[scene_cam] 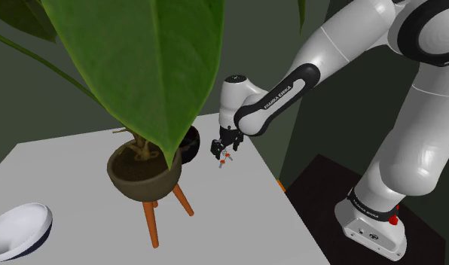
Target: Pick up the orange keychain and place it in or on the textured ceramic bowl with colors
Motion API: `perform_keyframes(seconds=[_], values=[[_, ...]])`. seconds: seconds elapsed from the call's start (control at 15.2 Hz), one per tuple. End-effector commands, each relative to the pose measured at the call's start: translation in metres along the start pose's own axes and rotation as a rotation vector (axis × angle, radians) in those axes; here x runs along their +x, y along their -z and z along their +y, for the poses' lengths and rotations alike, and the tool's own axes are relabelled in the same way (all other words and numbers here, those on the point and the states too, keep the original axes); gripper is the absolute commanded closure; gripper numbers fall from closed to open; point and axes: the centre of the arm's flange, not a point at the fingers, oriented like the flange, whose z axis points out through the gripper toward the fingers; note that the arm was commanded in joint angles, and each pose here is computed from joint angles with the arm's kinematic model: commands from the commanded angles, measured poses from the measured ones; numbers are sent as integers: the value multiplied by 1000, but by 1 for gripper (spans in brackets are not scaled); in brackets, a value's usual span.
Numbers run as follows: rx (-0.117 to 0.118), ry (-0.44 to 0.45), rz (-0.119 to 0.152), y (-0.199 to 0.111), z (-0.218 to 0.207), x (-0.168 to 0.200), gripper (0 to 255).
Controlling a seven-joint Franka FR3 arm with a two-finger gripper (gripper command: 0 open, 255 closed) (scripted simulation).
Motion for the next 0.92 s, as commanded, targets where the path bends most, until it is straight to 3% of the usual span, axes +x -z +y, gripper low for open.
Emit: perform_keyframes(seconds=[0.0, 0.07, 0.13, 0.86], values=[[0, 0, 0, 0, 0, 0, 0], [0, 0, 0, 0, 0, 0, 0], [0, 0, 0, 0, 0, 0, 255], [0, 0, 0, 10, 0, 1, 255]])
